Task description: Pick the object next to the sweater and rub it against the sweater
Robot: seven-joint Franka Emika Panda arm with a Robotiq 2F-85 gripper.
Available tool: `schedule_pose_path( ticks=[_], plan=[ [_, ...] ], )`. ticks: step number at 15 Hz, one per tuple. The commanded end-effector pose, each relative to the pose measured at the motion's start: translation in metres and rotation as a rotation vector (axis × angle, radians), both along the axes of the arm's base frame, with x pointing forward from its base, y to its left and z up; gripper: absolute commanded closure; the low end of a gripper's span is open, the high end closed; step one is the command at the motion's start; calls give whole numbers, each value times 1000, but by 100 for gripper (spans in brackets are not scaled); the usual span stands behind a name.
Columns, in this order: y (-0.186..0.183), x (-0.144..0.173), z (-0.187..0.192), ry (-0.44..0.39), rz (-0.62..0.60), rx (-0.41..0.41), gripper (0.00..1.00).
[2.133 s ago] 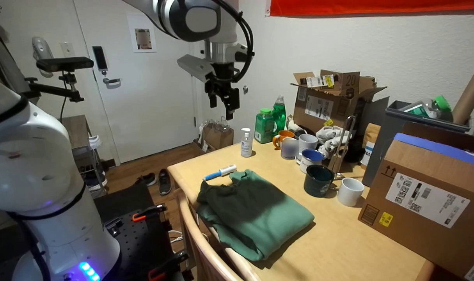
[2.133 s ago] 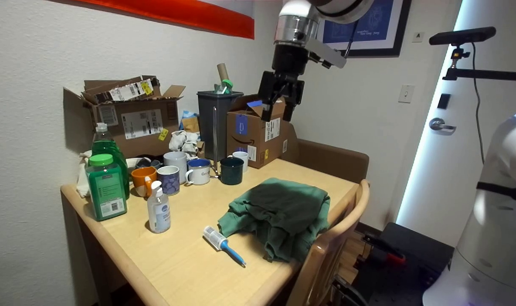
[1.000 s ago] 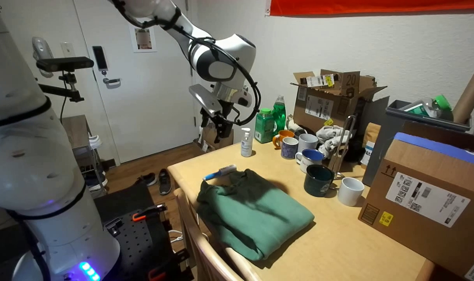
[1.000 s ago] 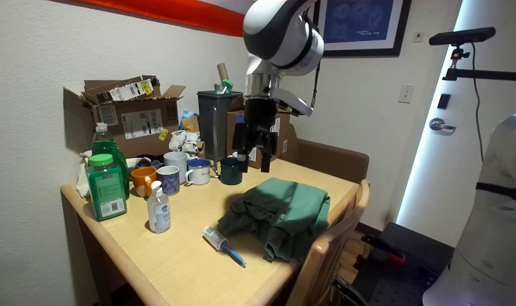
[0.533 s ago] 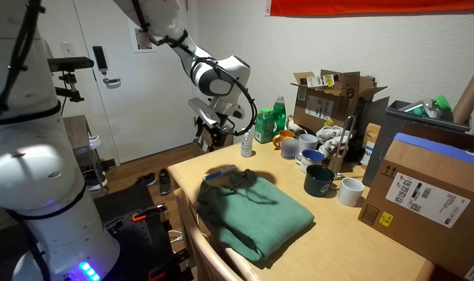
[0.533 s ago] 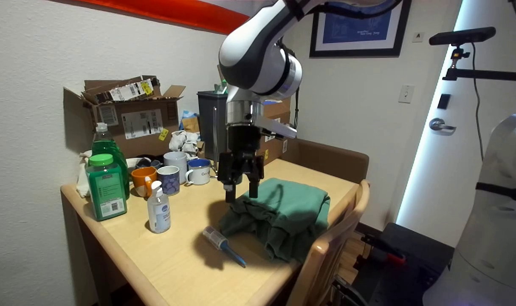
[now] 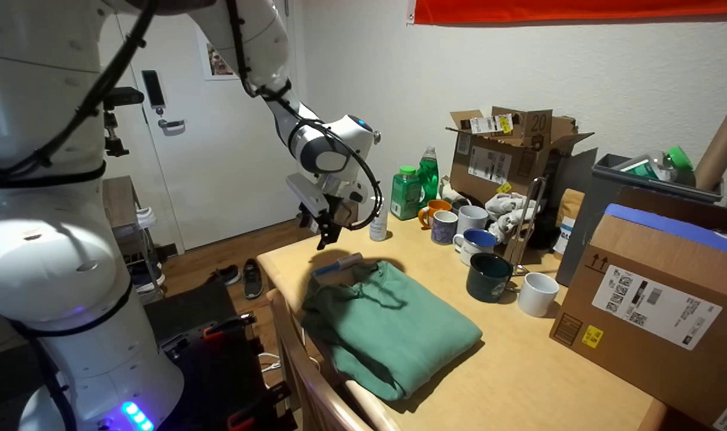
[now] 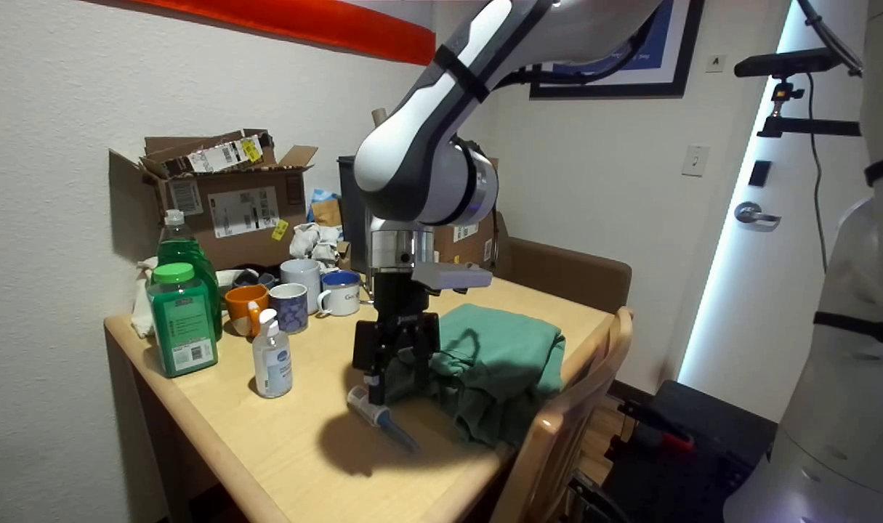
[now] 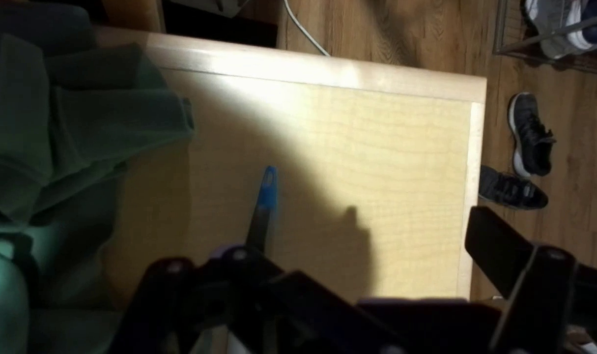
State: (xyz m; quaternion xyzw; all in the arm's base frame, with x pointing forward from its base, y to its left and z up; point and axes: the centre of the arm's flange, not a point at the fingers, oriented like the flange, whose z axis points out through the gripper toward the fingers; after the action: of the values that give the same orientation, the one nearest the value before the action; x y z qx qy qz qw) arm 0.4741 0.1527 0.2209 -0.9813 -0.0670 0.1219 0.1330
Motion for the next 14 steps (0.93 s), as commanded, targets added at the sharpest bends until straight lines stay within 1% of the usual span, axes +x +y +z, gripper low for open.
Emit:
schedule_pose_path(
  ticks=[1, 2, 5, 8, 10, 13, 14],
  plan=[
    [-6, 2, -7, -35, -93, -43, 0],
    [-3, 3, -9, -15, -49, -16, 0],
    [-6, 5, -11, -19, -73, -22, 0],
    [-7, 8, -17, 2, -26, -61, 0],
    [-9, 7, -22, -3, -18, -84, 0],
    [-9, 6, -32, -6, -18, -84, 0],
    [-7, 6, -38, -7, -21, -72, 0]
  ],
)
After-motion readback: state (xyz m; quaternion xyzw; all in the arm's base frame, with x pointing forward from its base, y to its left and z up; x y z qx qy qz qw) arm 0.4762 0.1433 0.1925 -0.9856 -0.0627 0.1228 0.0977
